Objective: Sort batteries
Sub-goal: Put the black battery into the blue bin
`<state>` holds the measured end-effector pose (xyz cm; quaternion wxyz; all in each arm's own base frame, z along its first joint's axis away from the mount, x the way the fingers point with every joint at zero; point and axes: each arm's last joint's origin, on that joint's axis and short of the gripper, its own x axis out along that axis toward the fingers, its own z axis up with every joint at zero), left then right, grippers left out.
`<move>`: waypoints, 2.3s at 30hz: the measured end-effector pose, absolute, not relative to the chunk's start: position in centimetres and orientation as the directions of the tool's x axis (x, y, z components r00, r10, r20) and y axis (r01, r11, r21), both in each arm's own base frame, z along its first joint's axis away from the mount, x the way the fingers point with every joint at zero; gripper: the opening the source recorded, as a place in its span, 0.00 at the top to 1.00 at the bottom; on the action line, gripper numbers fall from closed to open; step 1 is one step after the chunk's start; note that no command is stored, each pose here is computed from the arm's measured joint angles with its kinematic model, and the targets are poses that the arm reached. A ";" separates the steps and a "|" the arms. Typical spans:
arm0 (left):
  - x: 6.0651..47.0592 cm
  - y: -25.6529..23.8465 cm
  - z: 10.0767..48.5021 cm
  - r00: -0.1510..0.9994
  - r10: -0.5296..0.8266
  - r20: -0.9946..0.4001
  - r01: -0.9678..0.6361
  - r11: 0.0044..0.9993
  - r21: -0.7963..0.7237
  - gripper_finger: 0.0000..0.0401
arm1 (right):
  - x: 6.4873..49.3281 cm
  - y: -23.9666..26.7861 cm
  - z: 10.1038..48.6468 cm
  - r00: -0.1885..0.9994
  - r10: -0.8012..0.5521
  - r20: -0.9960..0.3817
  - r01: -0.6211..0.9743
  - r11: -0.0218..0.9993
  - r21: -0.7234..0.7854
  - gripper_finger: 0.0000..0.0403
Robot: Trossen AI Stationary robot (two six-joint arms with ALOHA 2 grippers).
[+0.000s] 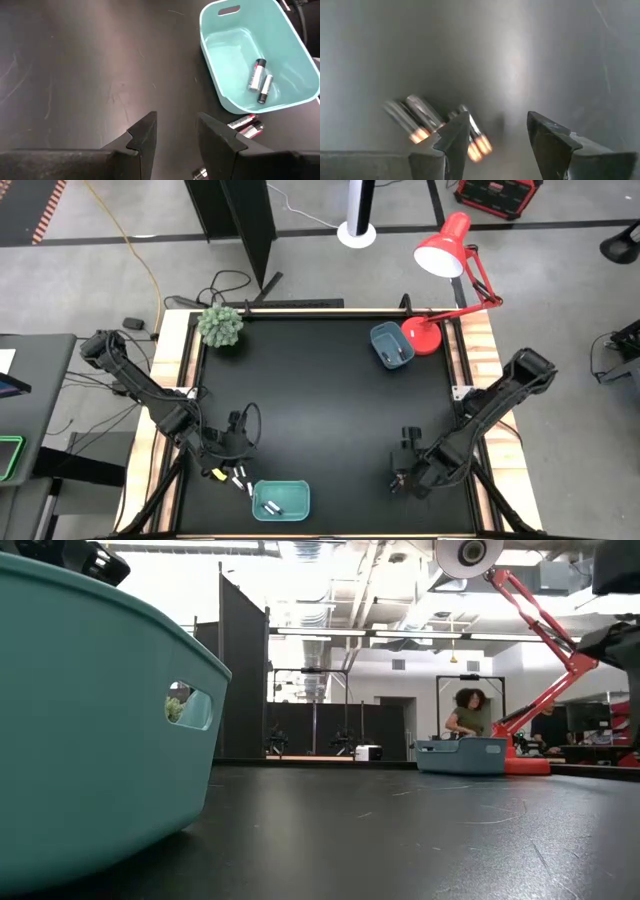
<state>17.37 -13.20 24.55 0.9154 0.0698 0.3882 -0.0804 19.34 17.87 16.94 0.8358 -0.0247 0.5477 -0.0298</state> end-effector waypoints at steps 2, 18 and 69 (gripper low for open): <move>17.4 -13.2 24.6 0.687 -0.090 -0.721 0.199 0.978 0.068 0.68 | 19.5 18.0 16.9 0.382 -0.091 -0.920 0.021 0.996 -0.090 0.47; 17.4 -13.2 24.5 0.687 -0.089 -0.721 0.198 0.978 0.068 0.68 | 21.0 16.3 16.8 0.337 -0.119 -0.934 -0.040 0.989 -0.140 0.47; 17.4 -13.2 24.5 0.685 -0.088 -0.724 0.196 0.978 0.067 0.68 | 21.2 20.4 18.4 0.247 -0.002 -0.969 -0.103 0.994 -0.028 0.47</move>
